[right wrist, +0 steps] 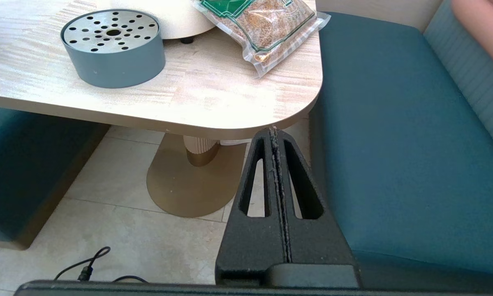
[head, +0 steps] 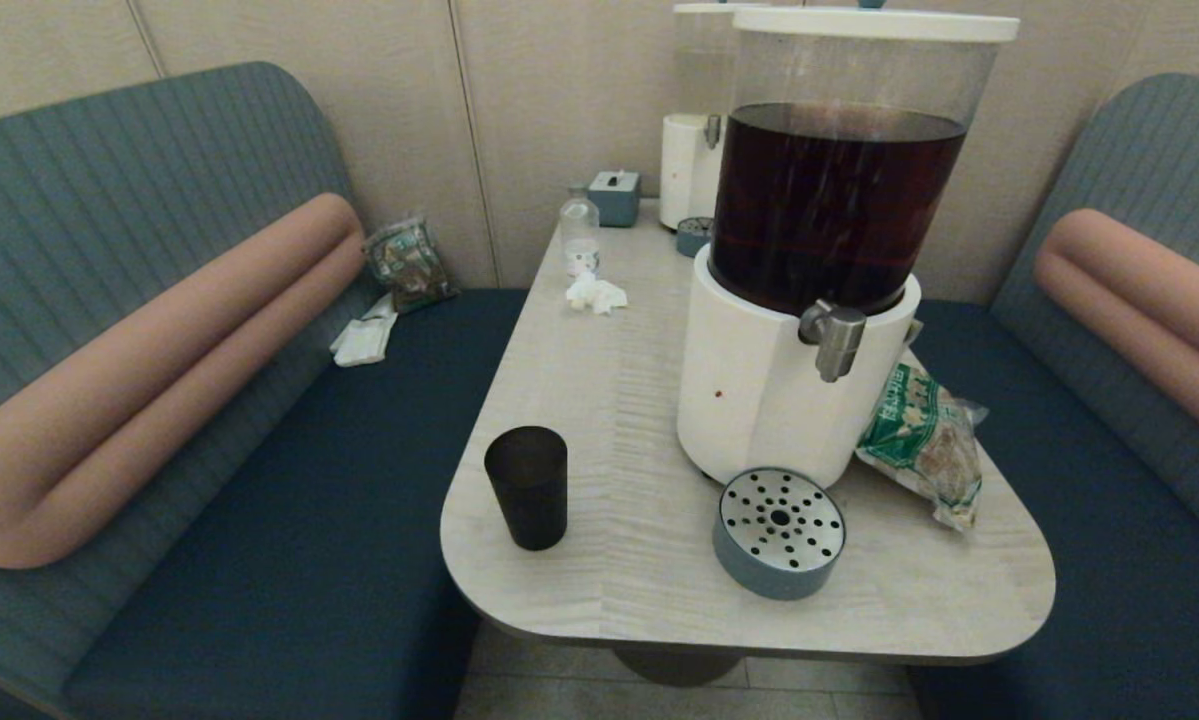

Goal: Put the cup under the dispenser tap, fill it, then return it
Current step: Pick up the cup

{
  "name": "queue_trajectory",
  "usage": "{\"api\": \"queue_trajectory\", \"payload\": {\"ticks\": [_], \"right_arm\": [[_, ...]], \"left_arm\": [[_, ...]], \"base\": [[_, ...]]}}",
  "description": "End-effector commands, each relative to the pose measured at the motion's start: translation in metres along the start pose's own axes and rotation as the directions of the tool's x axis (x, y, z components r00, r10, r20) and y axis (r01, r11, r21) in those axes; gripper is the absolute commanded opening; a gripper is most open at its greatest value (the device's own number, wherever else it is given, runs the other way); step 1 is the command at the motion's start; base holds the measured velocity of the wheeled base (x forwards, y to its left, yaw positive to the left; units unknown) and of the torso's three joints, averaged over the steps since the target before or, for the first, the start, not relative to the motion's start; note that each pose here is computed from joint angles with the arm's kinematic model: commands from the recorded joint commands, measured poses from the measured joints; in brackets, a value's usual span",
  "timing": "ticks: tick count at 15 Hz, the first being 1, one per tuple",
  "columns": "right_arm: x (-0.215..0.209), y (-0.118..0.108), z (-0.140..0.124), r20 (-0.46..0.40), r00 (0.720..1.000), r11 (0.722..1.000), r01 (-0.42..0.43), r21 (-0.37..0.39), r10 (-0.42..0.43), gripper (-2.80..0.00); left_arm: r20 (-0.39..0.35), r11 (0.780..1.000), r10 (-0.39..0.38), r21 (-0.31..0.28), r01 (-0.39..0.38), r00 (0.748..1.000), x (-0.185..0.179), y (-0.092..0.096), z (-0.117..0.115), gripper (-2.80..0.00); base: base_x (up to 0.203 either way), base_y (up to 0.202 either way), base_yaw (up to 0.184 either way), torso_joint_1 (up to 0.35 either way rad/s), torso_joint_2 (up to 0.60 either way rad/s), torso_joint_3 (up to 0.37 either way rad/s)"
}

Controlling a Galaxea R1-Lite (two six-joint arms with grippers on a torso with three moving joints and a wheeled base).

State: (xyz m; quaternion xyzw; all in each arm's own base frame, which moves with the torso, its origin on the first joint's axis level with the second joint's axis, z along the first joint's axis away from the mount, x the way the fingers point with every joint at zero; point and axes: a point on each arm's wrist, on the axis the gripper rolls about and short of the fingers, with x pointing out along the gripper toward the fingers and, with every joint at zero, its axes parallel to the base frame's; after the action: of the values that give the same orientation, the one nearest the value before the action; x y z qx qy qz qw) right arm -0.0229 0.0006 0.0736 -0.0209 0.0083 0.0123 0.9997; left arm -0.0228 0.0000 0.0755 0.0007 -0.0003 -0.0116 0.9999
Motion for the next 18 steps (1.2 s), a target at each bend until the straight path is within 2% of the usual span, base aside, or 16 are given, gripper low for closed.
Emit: {"api": "queue_trajectory", "payload": {"ticks": [1,3,4,5,6,7,9,10,11,13,14,15,16,17,18], "right_arm": [[0.0,0.0,0.0,0.0,1.0,1.0,-0.001,-0.001,0.001,-2.8],[0.0,0.0,0.0,-0.001,1.0,1.0,0.0,-0.001,0.0,-2.8],[0.0,0.0,0.0,-0.001,1.0,1.0,0.0,-0.001,0.0,-2.8],[0.0,0.0,0.0,-0.001,1.0,1.0,0.0,-0.001,0.0,-2.8],[0.0,0.0,0.0,-0.001,1.0,1.0,0.0,-0.001,0.0,-2.8],[0.0,0.0,0.0,-0.001,1.0,1.0,-0.001,-0.001,0.001,-2.8],[0.0,0.0,0.0,-0.001,1.0,1.0,0.0,-0.001,0.0,-2.8],[0.0,0.0,0.0,-0.001,1.0,1.0,0.0,-0.001,0.0,-2.8],[0.0,0.0,0.0,-0.001,1.0,1.0,0.0,-0.001,0.0,-2.8],[0.0,0.0,0.0,0.0,1.0,1.0,0.0,-0.001,0.0,-2.8],[0.0,0.0,0.0,-0.001,1.0,1.0,-0.001,-0.001,0.001,-2.8],[0.0,0.0,0.0,-0.001,1.0,1.0,-0.002,-0.001,0.002,-2.8],[0.0,0.0,0.0,-0.001,1.0,1.0,-0.001,-0.001,0.001,-2.8],[0.0,0.0,0.0,0.0,1.0,1.0,-0.002,-0.002,0.002,-2.8],[0.0,0.0,0.0,0.0,1.0,1.0,-0.002,-0.009,0.002,-2.8]], "left_arm": [[-0.004,1.0,-0.004,-0.003,0.004,1.0,0.0,0.0,0.0,-2.8],[0.038,1.0,-0.013,-0.009,0.013,0.999,-0.003,0.0,0.009,-2.8],[0.068,0.999,-0.03,-0.014,0.032,0.997,-0.007,-0.001,0.023,-2.8],[0.095,0.998,-0.051,-0.028,0.054,0.994,-0.012,-0.001,0.046,-2.8],[0.091,0.996,-0.071,-0.046,0.075,0.993,-0.014,-0.002,0.063,-2.8],[0.092,0.99,-0.098,-0.088,0.106,0.991,-0.012,-0.002,0.088,-2.8],[0.064,0.957,-0.206,-0.195,0.215,0.976,0.014,-0.002,0.147,-2.8],[0.035,0.932,-0.27,-0.241,0.271,0.962,0.037,-0.005,0.172,-2.61],[0.011,0.898,-0.352,-0.278,0.341,0.936,0.064,-0.009,0.192,0.0],[0.006,0.812,-0.522,-0.304,0.499,0.853,0.117,-0.021,0.217,0.0],[0.033,0.759,-0.605,-0.28,0.588,0.796,0.147,-0.026,0.222,0.0],[0.077,0.704,-0.677,-0.221,0.675,0.732,0.174,-0.028,0.224,0.0],[0.108,0.664,-0.727,-0.141,0.734,0.678,0.198,-0.026,0.221,0.0],[0.115,0.645,-0.754,-0.056,0.762,0.646,0.222,-0.016,0.212,0.0],[0.106,0.644,-0.761,0.008,0.765,0.64,0.237,-0.001,0.203,0.0]], "base": [[0.0,0.0,0.0,0.0,0.0,0.0],[0.0,0.0,0.0,0.0,0.0,0.0],[0.0,0.0,0.0,0.0,0.0,0.0],[0.0,0.0,0.0,0.0,0.0,0.0],[0.0,0.0,0.0,0.0,0.0,0.0],[0.0,0.0,0.0,0.0,0.0,0.0],[0.0,0.0,0.0,0.0,0.0,0.0],[0.0,0.0,0.0,0.0,0.0,0.0],[0.0,0.0,0.0,0.0,0.0,0.0],[0.0,0.0,0.0,0.0,0.0,0.0],[0.0,0.0,0.0,0.0,0.0,0.0],[0.0,0.0,0.0,0.0,0.0,0.0],[0.0,0.0,0.0,0.0,0.0,0.0],[0.0,0.0,0.0,0.0,0.0,0.0],[0.0,0.0,0.0,0.0,0.0,0.0]]}}
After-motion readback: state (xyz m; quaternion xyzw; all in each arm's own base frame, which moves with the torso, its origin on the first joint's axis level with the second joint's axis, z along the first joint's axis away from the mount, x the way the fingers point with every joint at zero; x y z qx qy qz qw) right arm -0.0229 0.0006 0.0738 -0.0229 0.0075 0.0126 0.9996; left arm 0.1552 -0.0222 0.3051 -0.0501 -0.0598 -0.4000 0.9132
